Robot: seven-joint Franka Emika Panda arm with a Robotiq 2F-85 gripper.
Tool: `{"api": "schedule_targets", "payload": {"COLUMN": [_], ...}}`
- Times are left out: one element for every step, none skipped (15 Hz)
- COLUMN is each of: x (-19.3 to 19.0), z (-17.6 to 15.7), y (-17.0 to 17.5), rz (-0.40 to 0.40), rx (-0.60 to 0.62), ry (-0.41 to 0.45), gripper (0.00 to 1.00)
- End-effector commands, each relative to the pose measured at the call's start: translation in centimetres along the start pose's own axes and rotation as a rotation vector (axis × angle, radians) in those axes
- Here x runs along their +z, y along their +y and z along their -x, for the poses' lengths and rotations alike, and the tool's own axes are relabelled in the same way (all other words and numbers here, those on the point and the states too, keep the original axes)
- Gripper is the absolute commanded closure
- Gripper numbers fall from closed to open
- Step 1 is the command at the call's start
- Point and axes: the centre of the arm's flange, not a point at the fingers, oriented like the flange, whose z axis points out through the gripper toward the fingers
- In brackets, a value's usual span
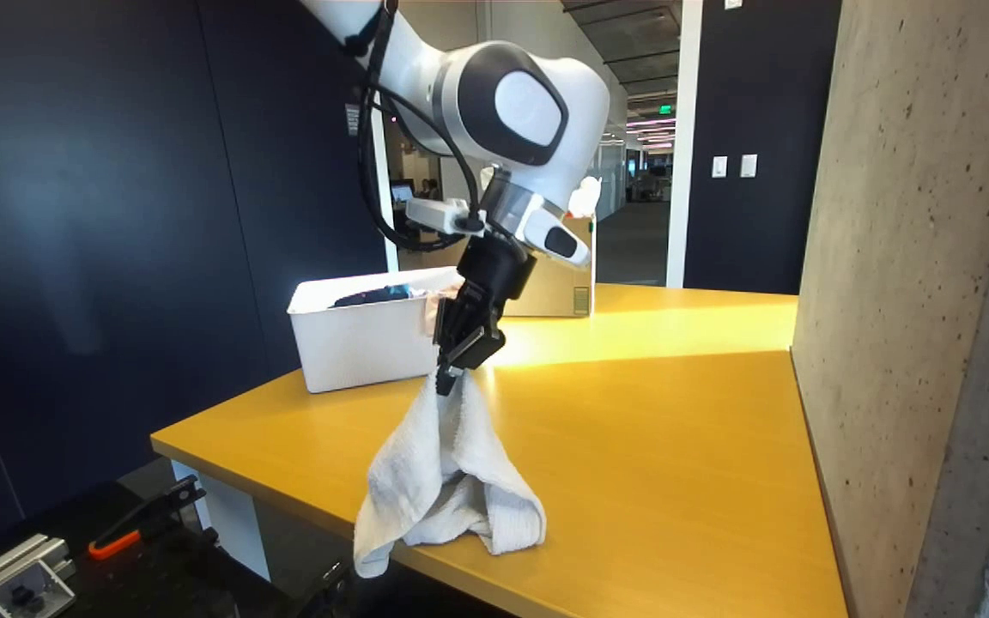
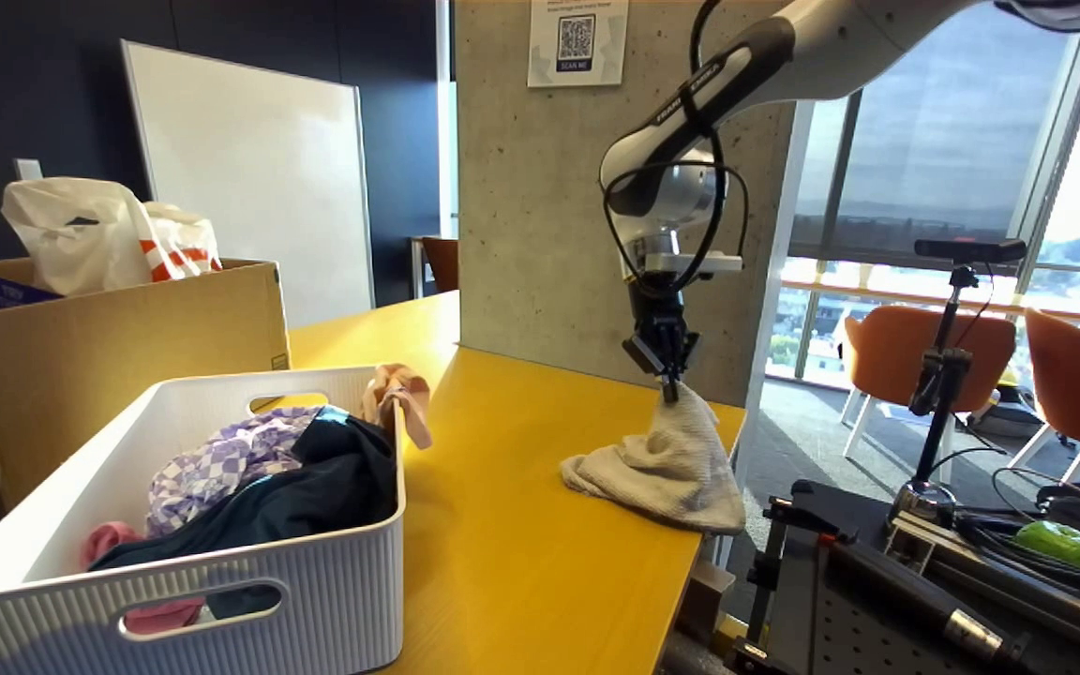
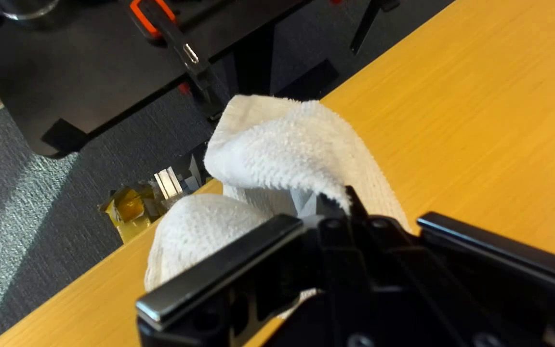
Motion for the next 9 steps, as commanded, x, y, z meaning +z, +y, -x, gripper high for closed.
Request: {"api": "schedule_targets", "payload": {"x": [-1.3, -2.0, -2.7, -3.5, -4.4, -5.3, -5.9, -6.4, -6.6], "z": [-3.8, -4.5, -5.1, -5.8, -6.7, -7.5, -8.2, -8.9, -9.6], "y": [-2.3, -2.7, -3.2, -3.8, -4.3, -5.1, -5.9, -6.5, -6.9], "rz": [0.028, 0.028, 0.027, 0.026, 0.034, 0.032, 0.041, 0.044, 0.045], "rx": [-0.033, -0.042, -0.052, -0.060, -0.071, -0.092, -0.107, -0.118, -0.120], "ry": [0.082, 0.116, 0.145, 0.179, 0.223, 0.256, 0.296, 0.323, 0.344], "gripper": [0.99, 0.99, 0.99, 0.99, 0.99, 0.99, 0.99, 0.99, 0.99]}}
